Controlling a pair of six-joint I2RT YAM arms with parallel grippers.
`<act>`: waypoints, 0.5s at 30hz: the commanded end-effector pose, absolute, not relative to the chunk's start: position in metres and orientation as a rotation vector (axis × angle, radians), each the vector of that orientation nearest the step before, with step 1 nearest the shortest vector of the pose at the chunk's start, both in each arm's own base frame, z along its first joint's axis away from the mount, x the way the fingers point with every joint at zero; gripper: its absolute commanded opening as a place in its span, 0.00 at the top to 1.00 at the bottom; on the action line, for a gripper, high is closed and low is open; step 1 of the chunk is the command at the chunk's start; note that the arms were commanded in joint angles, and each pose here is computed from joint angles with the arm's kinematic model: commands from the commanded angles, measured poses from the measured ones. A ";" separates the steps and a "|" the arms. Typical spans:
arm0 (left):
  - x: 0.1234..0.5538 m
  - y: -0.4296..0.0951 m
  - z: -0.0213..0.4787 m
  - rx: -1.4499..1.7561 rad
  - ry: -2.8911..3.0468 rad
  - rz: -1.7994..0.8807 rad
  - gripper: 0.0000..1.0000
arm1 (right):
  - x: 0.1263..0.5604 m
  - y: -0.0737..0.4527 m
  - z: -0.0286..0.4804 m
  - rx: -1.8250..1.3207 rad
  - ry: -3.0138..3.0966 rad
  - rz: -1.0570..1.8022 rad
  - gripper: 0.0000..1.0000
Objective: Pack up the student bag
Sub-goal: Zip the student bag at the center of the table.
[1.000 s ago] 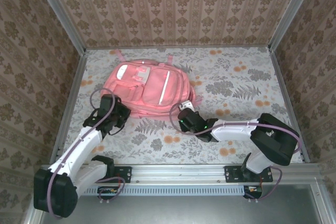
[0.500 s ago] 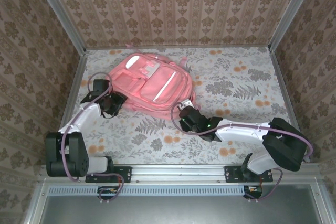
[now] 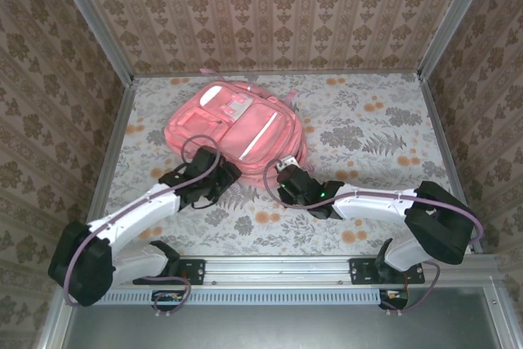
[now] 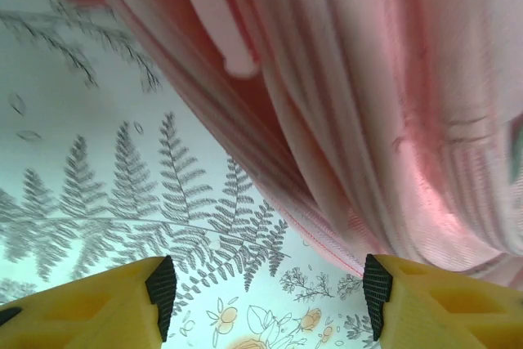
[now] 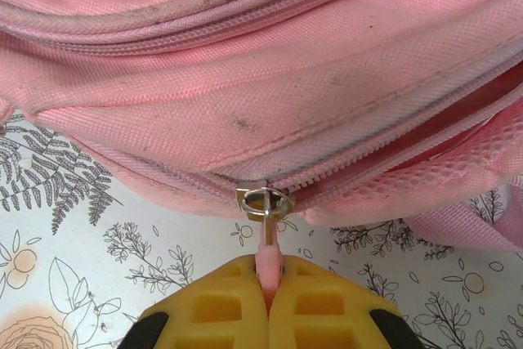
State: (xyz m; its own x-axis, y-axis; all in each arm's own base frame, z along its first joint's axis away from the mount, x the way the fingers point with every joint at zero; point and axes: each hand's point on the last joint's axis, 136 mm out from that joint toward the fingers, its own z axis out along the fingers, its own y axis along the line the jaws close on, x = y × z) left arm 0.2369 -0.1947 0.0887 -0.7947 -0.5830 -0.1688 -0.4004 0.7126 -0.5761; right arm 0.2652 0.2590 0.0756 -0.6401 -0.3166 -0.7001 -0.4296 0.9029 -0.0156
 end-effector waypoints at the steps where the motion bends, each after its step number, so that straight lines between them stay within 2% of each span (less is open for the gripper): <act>1: 0.257 -0.216 0.101 -0.838 2.462 -0.823 0.36 | 0.264 0.268 0.084 -0.521 2.294 0.252 1.00; 12: 0.267 -0.277 0.096 -0.767 2.459 -0.790 0.31 | 0.258 0.270 0.087 -0.515 2.295 0.284 1.00; 15: 0.270 -0.279 0.097 -0.749 2.455 -0.736 0.46 | 0.258 0.269 0.086 -0.511 2.298 0.274 1.00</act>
